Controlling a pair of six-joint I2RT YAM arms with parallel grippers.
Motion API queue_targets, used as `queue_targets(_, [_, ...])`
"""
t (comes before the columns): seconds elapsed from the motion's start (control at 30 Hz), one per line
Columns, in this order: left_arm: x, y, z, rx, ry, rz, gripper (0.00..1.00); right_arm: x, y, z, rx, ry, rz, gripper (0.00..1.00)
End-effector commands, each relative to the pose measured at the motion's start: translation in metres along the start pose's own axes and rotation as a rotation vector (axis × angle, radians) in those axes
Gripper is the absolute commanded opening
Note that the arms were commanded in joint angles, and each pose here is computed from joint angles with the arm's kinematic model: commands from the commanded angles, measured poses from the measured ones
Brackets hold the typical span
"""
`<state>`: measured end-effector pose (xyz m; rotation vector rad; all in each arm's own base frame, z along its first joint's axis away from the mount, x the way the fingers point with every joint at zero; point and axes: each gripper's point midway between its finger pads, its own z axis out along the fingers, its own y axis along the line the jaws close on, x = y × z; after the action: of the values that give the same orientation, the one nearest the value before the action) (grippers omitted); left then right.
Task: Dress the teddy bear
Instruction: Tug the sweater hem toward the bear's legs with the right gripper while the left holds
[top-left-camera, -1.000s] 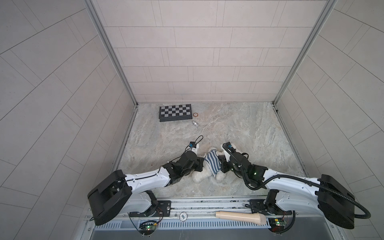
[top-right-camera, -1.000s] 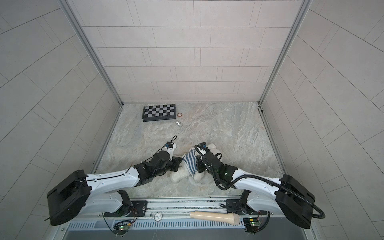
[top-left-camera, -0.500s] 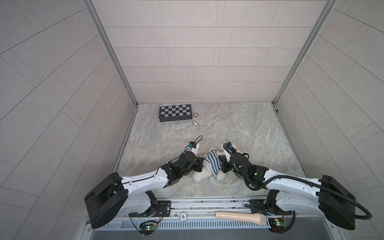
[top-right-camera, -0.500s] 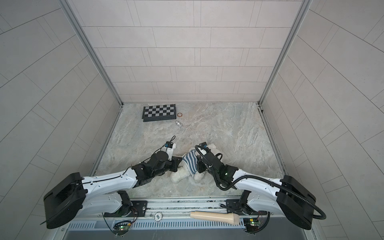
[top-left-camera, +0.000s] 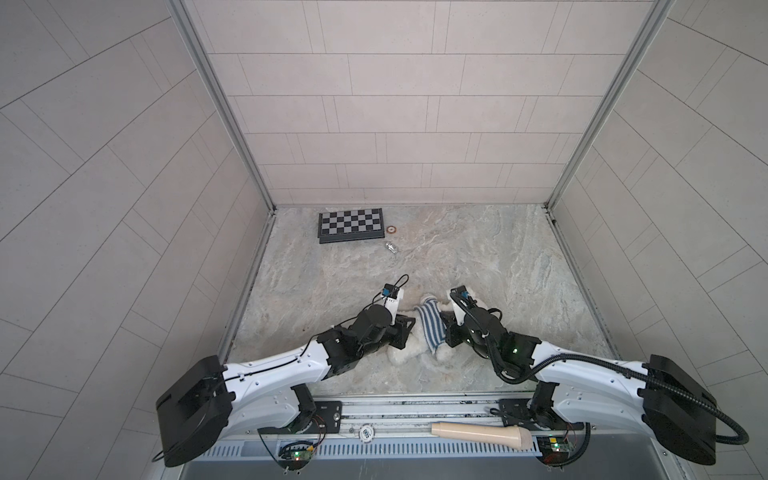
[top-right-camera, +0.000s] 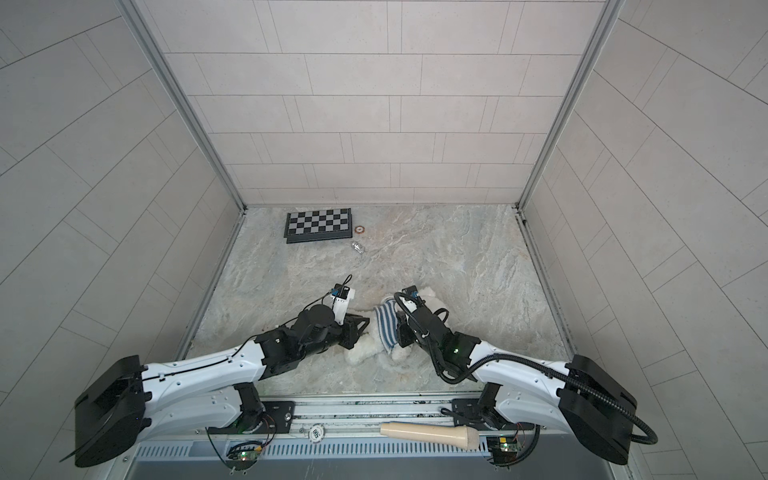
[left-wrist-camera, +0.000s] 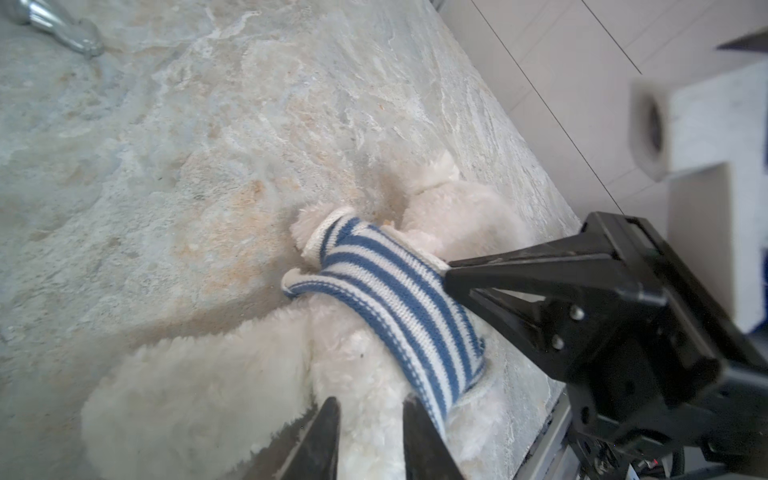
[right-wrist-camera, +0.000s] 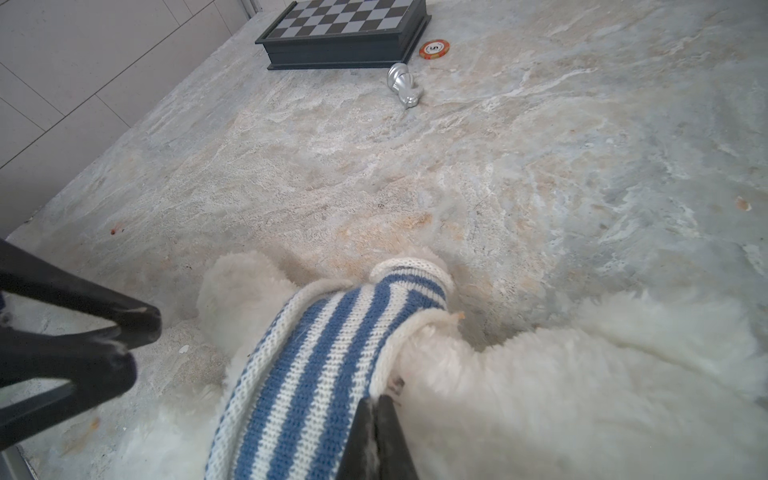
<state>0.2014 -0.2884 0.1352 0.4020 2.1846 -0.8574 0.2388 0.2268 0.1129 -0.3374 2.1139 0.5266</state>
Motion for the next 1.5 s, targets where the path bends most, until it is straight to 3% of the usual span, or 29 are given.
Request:
queue_targets(0.0, [-0.017,-0.032,0.002,0.079,-0.028,0.003,0.23,-0.003,-0.005,-0.002,0.014,-0.027,0.015,0.0])
queue_targets(0.07, [-0.019,-0.041,0.01,0.108,-0.025,-0.014,0.17,-0.002,-0.004,-0.002,0.011,-0.023,0.016,0.0])
queue_targets(0.33, [-0.001,-0.031,0.041,0.062,0.026,-0.063,0.06,-0.002,-0.003,-0.004,-0.008,-0.04,0.033,0.0])
queue_targets(0.8, [0.013,-0.008,0.049,-0.022,0.058,-0.052,0.03,-0.004,-0.006,-0.006,0.013,-0.038,0.018,0.0])
queue_targets(1.2, [0.007,0.001,0.039,-0.076,0.057,-0.054,0.04,0.0,-0.01,-0.013,0.013,-0.038,-0.036,0.26])
queue_targets(1.47, [-0.014,-0.009,0.024,-0.064,0.019,-0.004,0.1,-0.008,-0.005,-0.02,-0.004,-0.031,-0.047,0.41])
